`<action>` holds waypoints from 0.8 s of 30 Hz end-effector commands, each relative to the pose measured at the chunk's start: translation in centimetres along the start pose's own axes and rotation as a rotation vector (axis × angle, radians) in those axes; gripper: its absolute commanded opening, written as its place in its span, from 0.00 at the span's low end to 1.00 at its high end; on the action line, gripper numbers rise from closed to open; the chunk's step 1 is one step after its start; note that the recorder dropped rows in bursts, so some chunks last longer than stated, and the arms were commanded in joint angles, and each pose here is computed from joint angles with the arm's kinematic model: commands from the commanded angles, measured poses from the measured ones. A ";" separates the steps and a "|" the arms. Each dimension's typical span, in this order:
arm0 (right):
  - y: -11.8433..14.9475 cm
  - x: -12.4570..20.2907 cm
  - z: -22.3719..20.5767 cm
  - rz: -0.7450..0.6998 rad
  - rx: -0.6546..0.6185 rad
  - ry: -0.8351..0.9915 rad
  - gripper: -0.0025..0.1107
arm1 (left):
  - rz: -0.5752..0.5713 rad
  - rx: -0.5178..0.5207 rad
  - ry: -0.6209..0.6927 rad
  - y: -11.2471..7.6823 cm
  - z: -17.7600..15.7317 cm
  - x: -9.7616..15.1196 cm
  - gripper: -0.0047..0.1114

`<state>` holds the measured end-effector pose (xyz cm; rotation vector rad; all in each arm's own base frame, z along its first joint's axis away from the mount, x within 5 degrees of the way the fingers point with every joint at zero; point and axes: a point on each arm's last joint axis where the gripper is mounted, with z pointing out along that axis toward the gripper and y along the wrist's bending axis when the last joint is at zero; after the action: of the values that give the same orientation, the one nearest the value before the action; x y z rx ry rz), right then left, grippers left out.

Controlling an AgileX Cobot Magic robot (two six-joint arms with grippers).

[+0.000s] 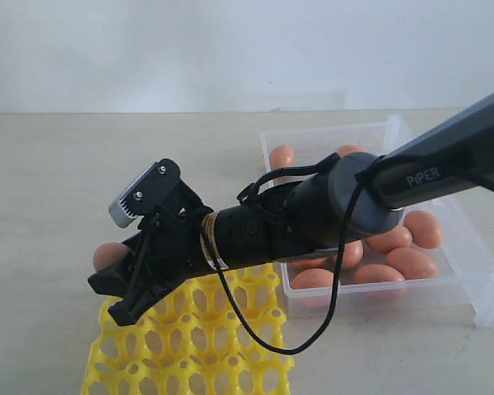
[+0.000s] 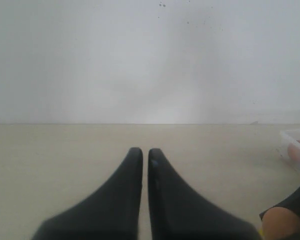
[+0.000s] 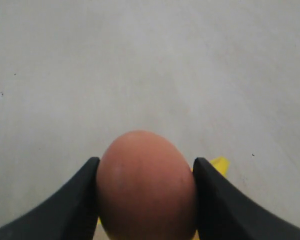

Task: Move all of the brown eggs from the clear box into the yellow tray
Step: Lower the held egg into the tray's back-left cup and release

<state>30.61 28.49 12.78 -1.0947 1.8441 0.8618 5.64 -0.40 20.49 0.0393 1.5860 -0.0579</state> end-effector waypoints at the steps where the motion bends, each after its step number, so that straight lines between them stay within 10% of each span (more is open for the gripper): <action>1: -0.6 -0.3 0.9 0.011 0.017 -0.029 0.02 | 0.003 -0.003 0.000 0.0 0.0 0.1 0.08; 24: -1.3 0.6 1.7 -0.030 0.037 0.036 0.12 | 0.003 -0.003 -0.003 0.0 0.0 0.1 0.08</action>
<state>32.08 29.15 11.77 -1.1074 1.8571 0.7953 5.64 -0.40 20.49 0.0393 1.5860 -0.0579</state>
